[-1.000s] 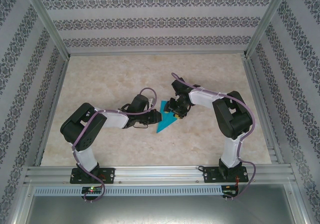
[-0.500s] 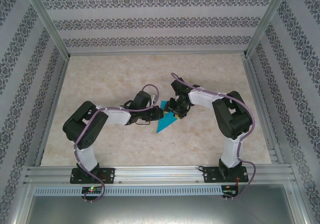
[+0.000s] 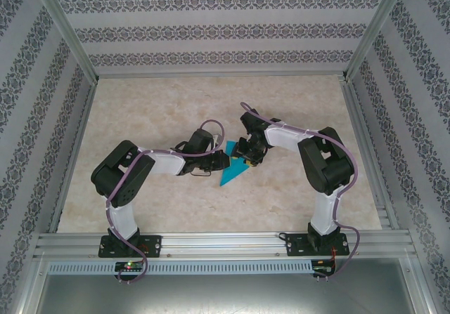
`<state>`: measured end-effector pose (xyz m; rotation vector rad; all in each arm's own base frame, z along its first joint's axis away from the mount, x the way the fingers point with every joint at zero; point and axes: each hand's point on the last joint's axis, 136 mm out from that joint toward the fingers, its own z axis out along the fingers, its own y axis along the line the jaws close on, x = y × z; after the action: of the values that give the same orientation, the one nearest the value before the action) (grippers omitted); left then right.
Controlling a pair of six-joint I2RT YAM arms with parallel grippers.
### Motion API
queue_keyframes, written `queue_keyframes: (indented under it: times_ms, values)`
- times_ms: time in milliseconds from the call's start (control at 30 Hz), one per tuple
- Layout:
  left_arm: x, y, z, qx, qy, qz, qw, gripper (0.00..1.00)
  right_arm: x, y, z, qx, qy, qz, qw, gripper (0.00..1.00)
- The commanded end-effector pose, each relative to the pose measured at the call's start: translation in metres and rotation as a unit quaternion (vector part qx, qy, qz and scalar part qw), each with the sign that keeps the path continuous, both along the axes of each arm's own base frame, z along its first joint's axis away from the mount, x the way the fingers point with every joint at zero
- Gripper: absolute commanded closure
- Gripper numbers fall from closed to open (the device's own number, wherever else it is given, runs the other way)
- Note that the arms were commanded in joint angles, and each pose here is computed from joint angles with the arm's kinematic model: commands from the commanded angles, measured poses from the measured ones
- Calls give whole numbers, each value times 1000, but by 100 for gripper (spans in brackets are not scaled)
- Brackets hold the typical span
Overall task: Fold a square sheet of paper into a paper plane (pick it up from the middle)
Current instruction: Fourth fold the wing at the center of the table.
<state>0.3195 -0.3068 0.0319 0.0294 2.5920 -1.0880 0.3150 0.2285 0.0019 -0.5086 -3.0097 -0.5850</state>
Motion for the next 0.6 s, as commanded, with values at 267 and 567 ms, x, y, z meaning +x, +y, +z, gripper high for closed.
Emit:
queue_keyframes:
  times_ms: [267,567]
  values:
    - [4,4,-10,16,9,3,1000,86,-81,-89,-115,-222,138,24,965,47]
    - [3,7,-13,23,15,9,1000,86,-83,-91,-120,-232,143,32,962,47]
